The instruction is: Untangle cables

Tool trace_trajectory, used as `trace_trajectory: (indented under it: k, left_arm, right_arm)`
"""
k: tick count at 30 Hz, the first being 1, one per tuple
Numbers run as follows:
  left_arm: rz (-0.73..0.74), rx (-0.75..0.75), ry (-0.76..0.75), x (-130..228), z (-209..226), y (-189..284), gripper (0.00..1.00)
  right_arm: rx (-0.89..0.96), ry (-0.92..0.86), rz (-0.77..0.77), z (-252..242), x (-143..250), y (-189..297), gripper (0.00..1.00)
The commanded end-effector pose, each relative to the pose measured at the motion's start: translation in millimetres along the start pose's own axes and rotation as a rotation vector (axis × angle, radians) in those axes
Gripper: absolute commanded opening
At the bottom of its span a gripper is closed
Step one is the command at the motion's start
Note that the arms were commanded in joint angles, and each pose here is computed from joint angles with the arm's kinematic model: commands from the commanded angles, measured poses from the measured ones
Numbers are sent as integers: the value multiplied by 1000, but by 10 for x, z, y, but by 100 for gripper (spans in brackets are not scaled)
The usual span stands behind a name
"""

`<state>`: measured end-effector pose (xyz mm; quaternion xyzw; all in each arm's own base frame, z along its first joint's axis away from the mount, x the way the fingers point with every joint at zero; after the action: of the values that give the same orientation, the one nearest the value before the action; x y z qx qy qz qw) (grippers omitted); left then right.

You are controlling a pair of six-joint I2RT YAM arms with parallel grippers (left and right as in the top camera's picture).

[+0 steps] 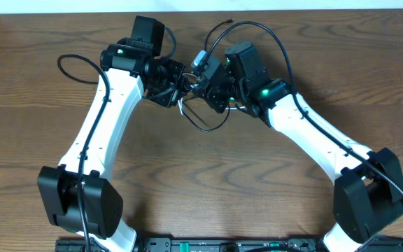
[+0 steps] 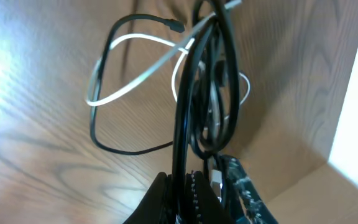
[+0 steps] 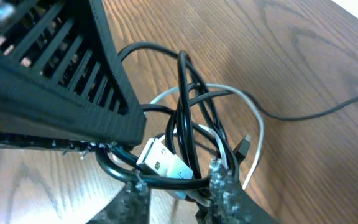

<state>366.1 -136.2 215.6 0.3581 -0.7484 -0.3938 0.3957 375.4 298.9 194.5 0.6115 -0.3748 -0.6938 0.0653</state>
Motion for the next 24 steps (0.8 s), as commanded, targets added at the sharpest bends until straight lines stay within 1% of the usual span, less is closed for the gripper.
trace_trajectory:
  k: [1,5,7,12,18,20,24]
  left_arm:
    - [87,7,-257,232,28,78,8]
    - [82,23,-446,218,11,82,8]
    - [79,30,-534,217,2,82,8]
    - [78,38,-648,219,-3,81,8]
    - [77,39,-787,219,6,81,8]
    - [77,41,-812,219,5,81,8]
    - [75,45,-818,218,-4,81,8]
  right_arm:
    - [83,-67,-15,-208,-24,12,16]
    - [77,-93,-4,-290,47,61,1]
    - [49,-108,-7,-310,78,92,1]
    - [-15,-132,-41,-344,86,159,1]
    - [24,-249,-36,-520,166,238,1]
    - [39,-275,-34,-565,184,255,1]
    - [35,-277,-36,-572,188,263,1]
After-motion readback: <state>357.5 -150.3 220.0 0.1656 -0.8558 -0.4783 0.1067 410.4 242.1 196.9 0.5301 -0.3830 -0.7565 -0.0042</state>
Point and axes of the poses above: each gripper's point midway between its finger pads, its own y axis back along the fingers, its own z axis along the line the jaws close on, x = y × z, the point moved 4 cm from there along y, back along the fingers, and after that the axes turned 9 degrees about y, right-handed, at the moved point
